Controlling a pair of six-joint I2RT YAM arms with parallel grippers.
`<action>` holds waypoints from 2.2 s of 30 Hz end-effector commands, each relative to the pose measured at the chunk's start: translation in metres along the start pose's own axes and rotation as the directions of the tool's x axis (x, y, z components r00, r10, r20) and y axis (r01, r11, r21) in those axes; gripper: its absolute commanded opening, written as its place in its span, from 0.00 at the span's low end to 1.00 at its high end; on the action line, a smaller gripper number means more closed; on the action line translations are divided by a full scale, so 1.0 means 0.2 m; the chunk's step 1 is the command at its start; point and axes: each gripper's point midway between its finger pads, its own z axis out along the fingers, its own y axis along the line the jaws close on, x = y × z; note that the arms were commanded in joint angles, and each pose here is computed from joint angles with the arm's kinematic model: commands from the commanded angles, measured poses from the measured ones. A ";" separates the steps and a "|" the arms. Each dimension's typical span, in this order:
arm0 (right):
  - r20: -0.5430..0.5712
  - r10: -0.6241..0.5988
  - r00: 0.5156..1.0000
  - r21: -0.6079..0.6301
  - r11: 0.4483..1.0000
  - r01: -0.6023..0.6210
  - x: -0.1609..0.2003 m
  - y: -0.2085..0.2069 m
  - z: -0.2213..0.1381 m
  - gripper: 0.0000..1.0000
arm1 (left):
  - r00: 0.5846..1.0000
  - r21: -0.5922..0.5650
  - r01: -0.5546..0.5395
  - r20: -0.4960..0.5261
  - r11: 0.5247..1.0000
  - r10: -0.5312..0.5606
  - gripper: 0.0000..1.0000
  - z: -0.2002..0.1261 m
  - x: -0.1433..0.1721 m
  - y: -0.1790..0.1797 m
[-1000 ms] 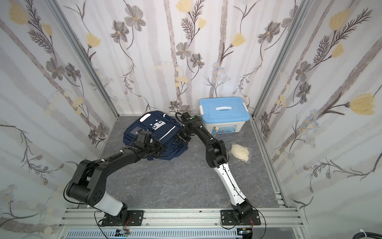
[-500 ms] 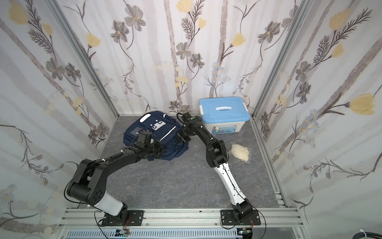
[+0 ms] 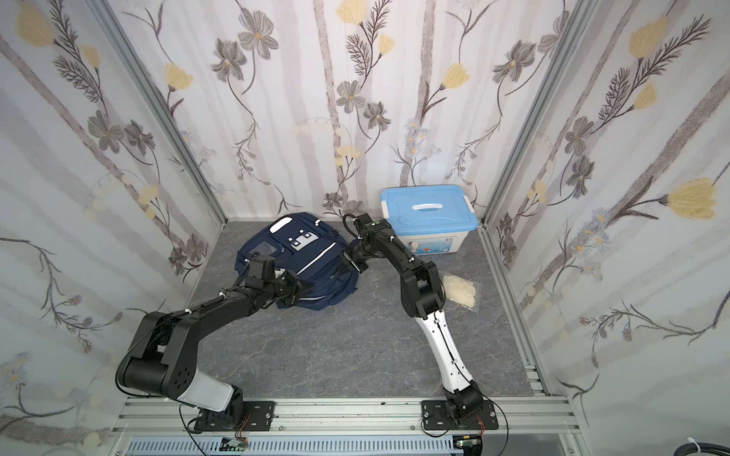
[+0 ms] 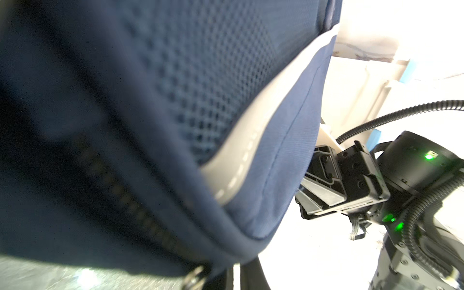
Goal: Zip up the backpack
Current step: Zip the zipper on the backpack.
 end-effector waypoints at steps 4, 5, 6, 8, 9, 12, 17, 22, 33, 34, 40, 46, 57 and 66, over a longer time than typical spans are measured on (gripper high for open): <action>0.155 -0.057 0.986 0.109 0.993 0.041 -0.15 -0.14 -0.16 0.00 | 0.996 -0.157 0.075 0.063 0.985 -0.066 0.00 -0.14 -0.10 0.26; 0.162 -0.071 0.984 0.123 0.991 0.051 -0.15 -0.15 -0.17 0.00 | 0.995 -0.156 0.082 0.067 0.984 -0.073 0.00 -0.16 -0.12 0.27; 0.169 -0.085 0.982 0.146 0.987 0.060 -0.15 -0.18 -0.18 0.00 | 0.994 -0.160 0.093 0.073 0.983 -0.082 0.00 -0.18 -0.13 0.29; 0.169 -0.108 0.980 0.193 0.978 0.075 -0.15 -0.23 -0.20 0.00 | 0.992 -0.166 0.107 0.085 0.980 -0.093 0.00 -0.22 -0.16 0.31; 0.169 -0.120 0.978 0.214 0.973 0.083 -0.14 -0.25 -0.21 0.00 | 0.991 -0.170 0.114 0.089 0.979 -0.100 0.00 -0.23 -0.17 0.32; 0.182 -0.145 0.973 0.227 0.968 0.102 -0.15 -0.25 -0.21 0.00 | 0.990 -0.144 0.120 0.088 0.982 -0.108 0.00 -0.26 -0.20 0.28; 0.211 -0.207 0.955 0.265 0.953 0.148 -0.18 -0.26 -0.27 0.00 | 0.983 -0.154 0.160 0.116 0.975 -0.143 0.00 -0.34 -0.27 0.32; 0.185 -0.269 0.945 0.315 0.927 0.202 -0.12 -0.31 -0.27 0.00 | 0.979 -0.183 0.157 0.158 0.970 -0.129 0.00 -0.46 -0.39 0.32; 0.172 -0.379 0.909 0.316 0.895 0.314 0.03 -0.14 -0.07 0.00 | 0.961 -0.055 0.166 0.234 0.985 -0.149 0.56 -0.58 -0.23 -0.05; 0.181 -0.375 0.909 0.308 0.900 0.310 0.03 -0.13 -0.06 0.00 | 0.960 -0.030 0.178 0.226 0.984 -0.167 0.57 -0.57 -0.19 -0.08; 0.207 -0.373 0.904 0.290 0.906 0.308 0.05 -0.08 -0.04 0.00 | 0.953 0.014 0.258 0.162 0.966 -0.257 0.56 -0.38 0.02 -0.07; 0.217 -0.385 0.897 0.286 0.904 0.318 0.07 -0.06 -0.05 0.00 | 0.959 0.004 0.254 0.132 0.967 -0.252 0.55 -0.17 0.11 -0.14; 0.212 -0.393 0.895 0.285 0.901 0.328 0.08 -0.06 -0.05 0.00 | 0.961 -0.052 0.266 0.092 0.963 -0.261 0.45 0.20 0.13 -0.11; 0.233 -0.396 0.888 0.295 0.899 0.324 0.05 -0.06 -0.07 0.00 | 0.969 -0.130 0.245 0.063 0.961 -0.239 0.00 0.33 0.16 0.00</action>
